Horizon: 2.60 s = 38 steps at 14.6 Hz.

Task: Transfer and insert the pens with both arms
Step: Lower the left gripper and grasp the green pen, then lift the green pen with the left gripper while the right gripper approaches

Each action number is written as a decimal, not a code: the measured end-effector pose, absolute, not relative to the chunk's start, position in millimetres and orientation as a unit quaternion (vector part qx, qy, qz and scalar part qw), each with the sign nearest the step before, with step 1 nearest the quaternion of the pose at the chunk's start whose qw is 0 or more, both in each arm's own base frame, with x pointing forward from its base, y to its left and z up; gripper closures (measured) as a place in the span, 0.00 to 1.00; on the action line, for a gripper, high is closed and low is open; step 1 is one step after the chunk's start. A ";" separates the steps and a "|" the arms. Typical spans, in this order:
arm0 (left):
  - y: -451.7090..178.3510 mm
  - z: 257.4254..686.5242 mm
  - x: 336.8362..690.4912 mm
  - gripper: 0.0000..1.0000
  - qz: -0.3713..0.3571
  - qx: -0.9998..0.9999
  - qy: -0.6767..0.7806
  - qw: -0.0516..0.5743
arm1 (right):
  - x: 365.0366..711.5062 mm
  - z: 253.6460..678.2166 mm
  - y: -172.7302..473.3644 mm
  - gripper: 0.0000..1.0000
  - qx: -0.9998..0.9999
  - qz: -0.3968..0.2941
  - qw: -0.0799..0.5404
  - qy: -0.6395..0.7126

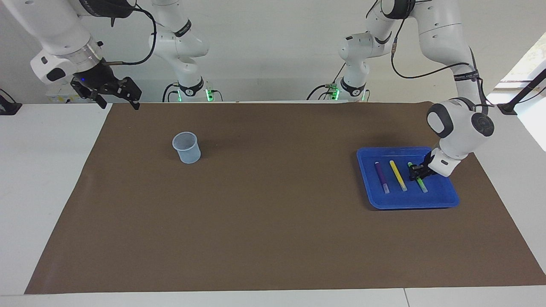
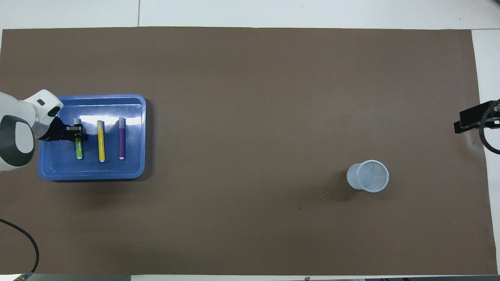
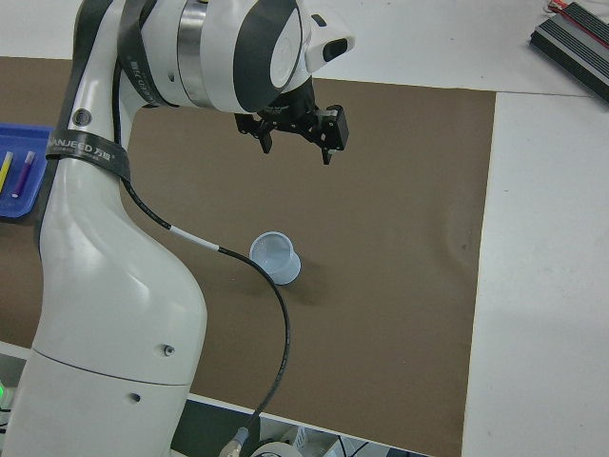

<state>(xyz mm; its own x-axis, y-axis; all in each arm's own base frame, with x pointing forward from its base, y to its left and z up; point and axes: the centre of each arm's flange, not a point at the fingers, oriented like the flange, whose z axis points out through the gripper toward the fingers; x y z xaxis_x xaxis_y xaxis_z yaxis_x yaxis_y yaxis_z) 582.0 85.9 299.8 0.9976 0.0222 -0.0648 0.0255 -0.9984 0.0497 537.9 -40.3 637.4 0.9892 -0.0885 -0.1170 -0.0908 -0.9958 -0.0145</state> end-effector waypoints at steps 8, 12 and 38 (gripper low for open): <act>79.4 308.6 588.1 0.83 -0.035 0.999 0.002 0.024 | 537.9 637.5 -40.3 0.00 -0.997 0.058 0.010 0.045; 62.5 353.2 602.5 0.83 -0.079 0.996 0.029 0.035 | 537.9 637.5 -40.3 0.00 -0.997 0.058 0.010 0.045; -303.9 549.4 468.4 0.83 -0.344 0.690 0.579 0.265 | 523.6 660.4 87.0 0.00 -0.964 0.100 0.236 0.067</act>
